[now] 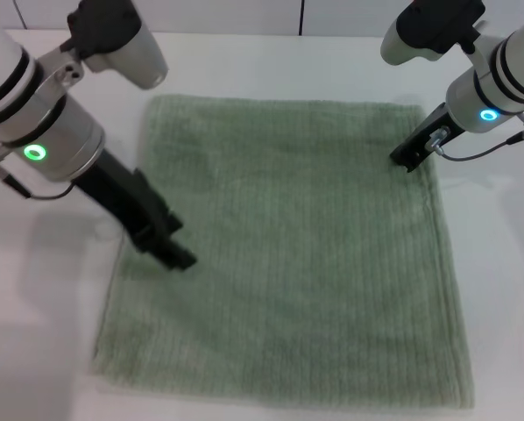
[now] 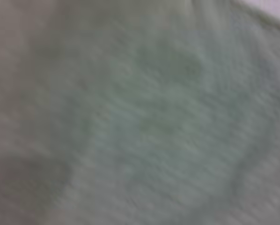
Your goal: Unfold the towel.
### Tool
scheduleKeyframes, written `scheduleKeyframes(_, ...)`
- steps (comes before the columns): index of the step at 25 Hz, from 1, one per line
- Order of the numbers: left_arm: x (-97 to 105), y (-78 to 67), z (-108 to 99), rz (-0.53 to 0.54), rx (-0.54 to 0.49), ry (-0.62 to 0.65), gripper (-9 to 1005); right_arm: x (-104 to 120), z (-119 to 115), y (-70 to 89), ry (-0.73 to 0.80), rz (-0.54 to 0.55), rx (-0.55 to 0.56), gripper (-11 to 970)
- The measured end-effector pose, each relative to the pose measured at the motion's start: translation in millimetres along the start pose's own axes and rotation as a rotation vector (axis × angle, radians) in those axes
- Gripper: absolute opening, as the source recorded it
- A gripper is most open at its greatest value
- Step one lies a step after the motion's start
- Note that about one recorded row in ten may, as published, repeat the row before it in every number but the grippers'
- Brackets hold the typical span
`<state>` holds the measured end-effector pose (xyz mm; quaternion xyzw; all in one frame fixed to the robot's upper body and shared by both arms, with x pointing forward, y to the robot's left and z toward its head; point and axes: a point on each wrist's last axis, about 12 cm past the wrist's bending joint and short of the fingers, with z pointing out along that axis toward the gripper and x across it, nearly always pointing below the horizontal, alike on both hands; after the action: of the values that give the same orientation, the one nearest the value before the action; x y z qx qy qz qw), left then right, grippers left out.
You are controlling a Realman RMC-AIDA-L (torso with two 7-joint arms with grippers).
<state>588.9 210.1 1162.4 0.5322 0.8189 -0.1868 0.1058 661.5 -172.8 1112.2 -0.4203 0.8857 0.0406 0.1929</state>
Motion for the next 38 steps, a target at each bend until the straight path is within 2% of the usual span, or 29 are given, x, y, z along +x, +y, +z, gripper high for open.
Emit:
scheduleKeyframes(2,-1,2.6,0,-0.001,-0.018,-0.037,603,0,0,-0.2,-0.003,0.002,0.002,0)
scheduleKeyframes(9,1,22.7,-20,-0.047,-0.123,-0.373,611,-1,0,-0.8,-0.007,0.009,0.009,0)
scheduleKeyframes(10,1,22.7,-20,-0.047,-0.123,-0.373,609,-2,0,-1.2,-0.008,0.007,0.014,0)
scheduleKeyframes(11,9,33.6,-28,-0.107,-0.190,-0.518,608,-4,-1,-1.4,-0.012,0.006,0.019,0)
scheduleKeyframes(14,19,44.6,-31,-0.176,-0.262,-0.694,608,-15,-7,-5.4,-0.044,0.003,0.062,-1)
scheduleKeyframes(15,24,49.1,-29,-0.208,-0.290,-0.787,608,-19,-9,-7.0,-0.058,0.001,0.084,-1)
scheduleKeyframes(17,28,53.3,-26,-0.237,-0.314,-0.871,608,-32,-16,-10.5,-0.101,-0.006,0.152,-1)
scheduleKeyframes(18,31,55.9,-23,-0.256,-0.330,-0.918,608,-48,-24,-15.1,-0.167,-0.007,0.253,-1)
scheduleKeyframes(19,31,55.9,-23,-0.256,-0.330,-0.918,608,-48,-24,-15.1,-0.167,-0.007,0.253,-1)
scheduleKeyframes(21,36,63.1,-16,-0.321,-0.381,-1.044,607,-61,-29,-18.4,-0.252,0.003,0.342,-1)
scheduleKeyframes(22,40,66.4,-12,-0.347,-0.415,-1.104,607,-68,-31,-19.4,-0.306,0.011,0.378,-1)
scheduleKeyframes(23,40,66.4,-12,-0.347,-0.415,-1.104,607,-78,-35,-19.4,-0.412,0.019,0.428,-1)
scheduleKeyframes(24,43,68.8,-9,-0.365,-0.447,-1.142,607,-78,-35,-19.4,-0.412,0.019,0.428,-1)
scheduleKeyframes(25,52,72.4,-2,-0.409,-0.512,-1.235,607,-80,-37,-19.0,-0.468,0.031,0.447,-1)
scheduleKeyframes(27,58,74.4,2,-0.434,-0.571,-1.292,607,-84,-39,-15.2,-0.579,0.047,0.472,-1)
scheduleKeyframes(28,62,75.2,5,-0.447,-0.606,-1.316,607,-85,-39,-8.0,-0.684,0.057,0.479,-1)
scheduleKeyframes(29,68,76.5,8,-0.470,-0.662,-1.347,607,-85,-39,-8.0,-0.684,0.057,0.479,-1)
scheduleKeyframes(31,74,78.2,11,-0.502,-0.731,-1.378,607,-83,-40,-2.4,-0.798,0.074,0.479,-1)
scheduleKeyframes(33,80,79.5,18,-0.557,-0.813,-1.402,608,-69,-40,1.6,-0.971,0.110,0.481,-1)
scheduleKeyframes(35,81,79.7,20,-0.567,-0.837,-1.402,608,-65,-40,3.1,-1.024,0.119,0.479,-1)
scheduleKeyframes(37,81,79.6,22,-0.573,-0.857,-1.399,608,-50,-37,4.6,-1.116,0.138,0.478,-1)
scheduleKeyframes(38,81,78.7,27,-0.581,-0.897,-1.387,608,-34,-34,3.9,-1.194,0.148,0.493,-1)
